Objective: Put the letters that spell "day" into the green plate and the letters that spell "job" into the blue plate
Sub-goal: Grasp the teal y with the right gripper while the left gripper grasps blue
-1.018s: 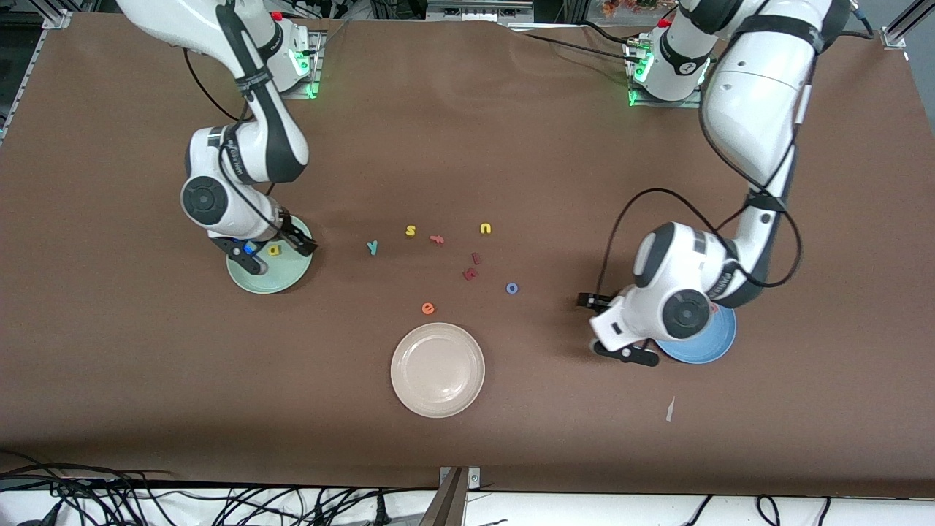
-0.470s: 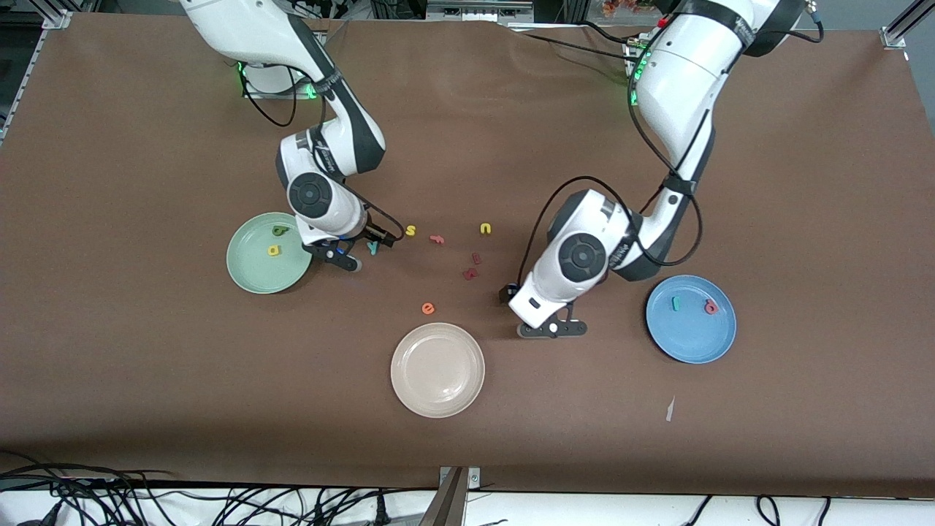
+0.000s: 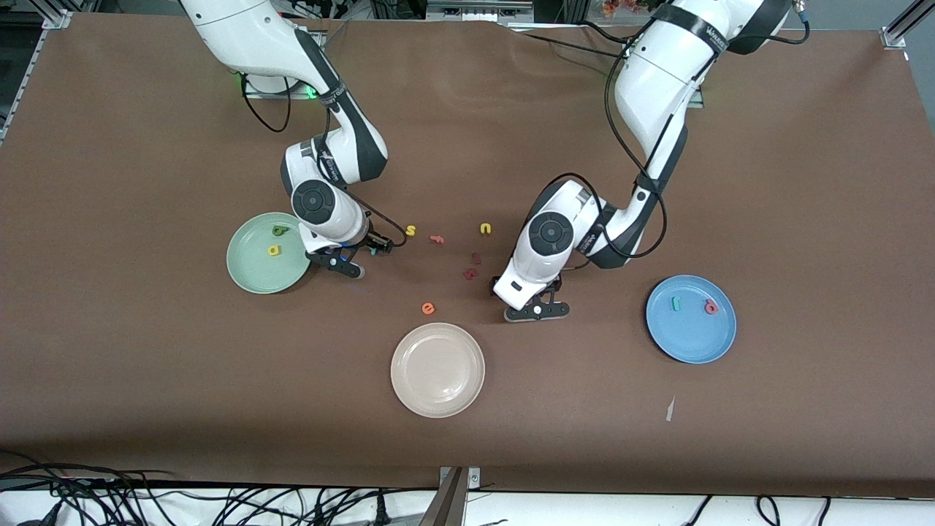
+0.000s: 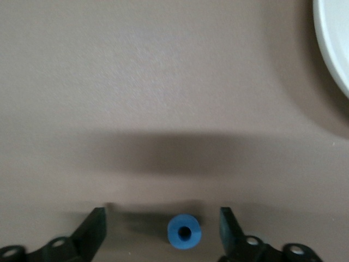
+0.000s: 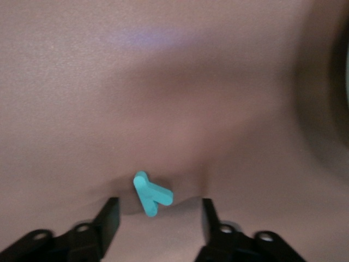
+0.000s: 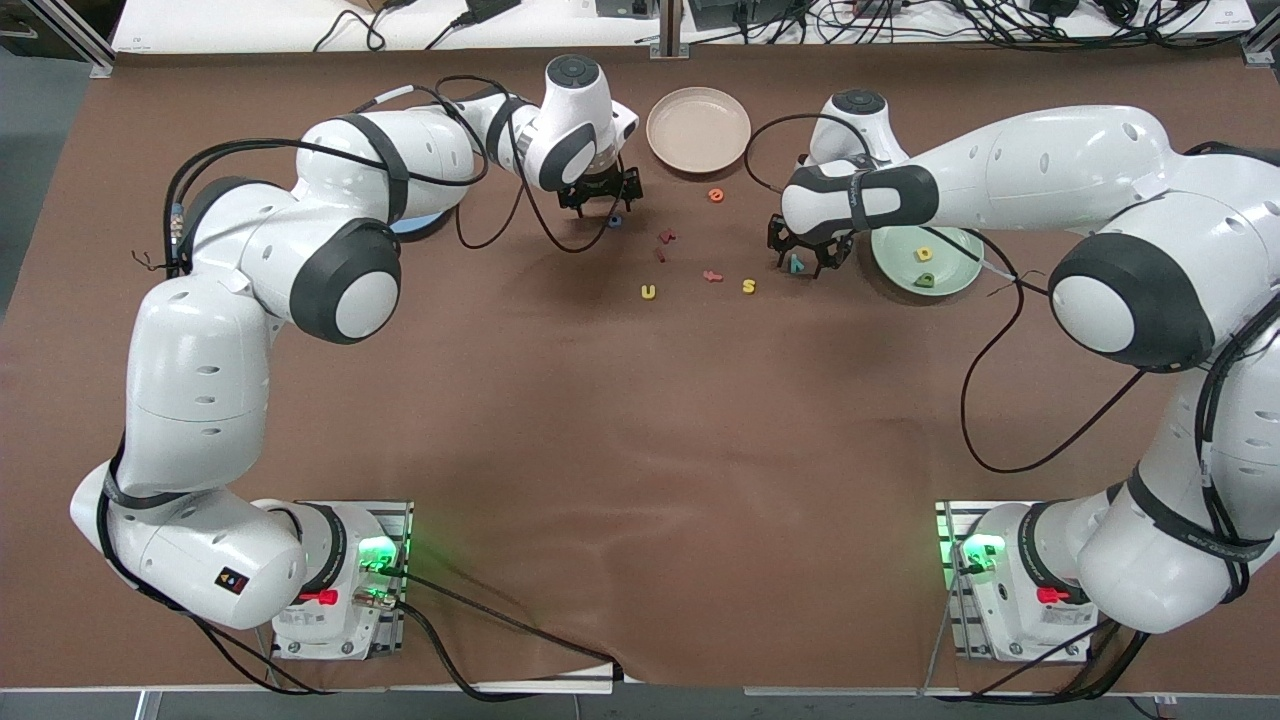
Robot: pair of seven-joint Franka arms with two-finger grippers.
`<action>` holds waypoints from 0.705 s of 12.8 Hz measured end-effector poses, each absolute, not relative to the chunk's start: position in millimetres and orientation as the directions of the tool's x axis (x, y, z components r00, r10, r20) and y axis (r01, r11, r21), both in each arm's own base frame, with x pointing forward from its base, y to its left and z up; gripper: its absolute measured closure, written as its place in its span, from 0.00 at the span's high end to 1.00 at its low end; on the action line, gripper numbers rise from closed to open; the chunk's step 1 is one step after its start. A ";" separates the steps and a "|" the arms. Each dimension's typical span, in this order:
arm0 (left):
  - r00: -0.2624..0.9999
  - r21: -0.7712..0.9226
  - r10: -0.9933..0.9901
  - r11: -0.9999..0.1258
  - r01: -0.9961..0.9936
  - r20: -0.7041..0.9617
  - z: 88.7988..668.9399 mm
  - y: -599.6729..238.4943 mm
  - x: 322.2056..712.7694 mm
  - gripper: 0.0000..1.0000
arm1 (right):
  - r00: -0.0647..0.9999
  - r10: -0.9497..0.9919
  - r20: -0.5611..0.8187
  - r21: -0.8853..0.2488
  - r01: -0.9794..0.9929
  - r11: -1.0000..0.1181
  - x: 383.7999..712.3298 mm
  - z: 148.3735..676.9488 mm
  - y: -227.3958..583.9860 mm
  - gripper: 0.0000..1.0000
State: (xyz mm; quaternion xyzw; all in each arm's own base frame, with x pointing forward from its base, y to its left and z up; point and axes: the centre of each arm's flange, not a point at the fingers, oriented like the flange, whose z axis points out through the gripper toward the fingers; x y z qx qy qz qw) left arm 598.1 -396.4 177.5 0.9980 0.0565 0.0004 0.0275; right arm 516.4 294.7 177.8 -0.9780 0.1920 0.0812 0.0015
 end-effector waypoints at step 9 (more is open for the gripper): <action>0.996 0.037 0.090 -0.995 0.090 -0.019 174.0 -408.2 586.0 0.56 | 0.917 -0.372 -0.144 0.015 -0.374 -0.927 517.4 175.9 297.7 0.27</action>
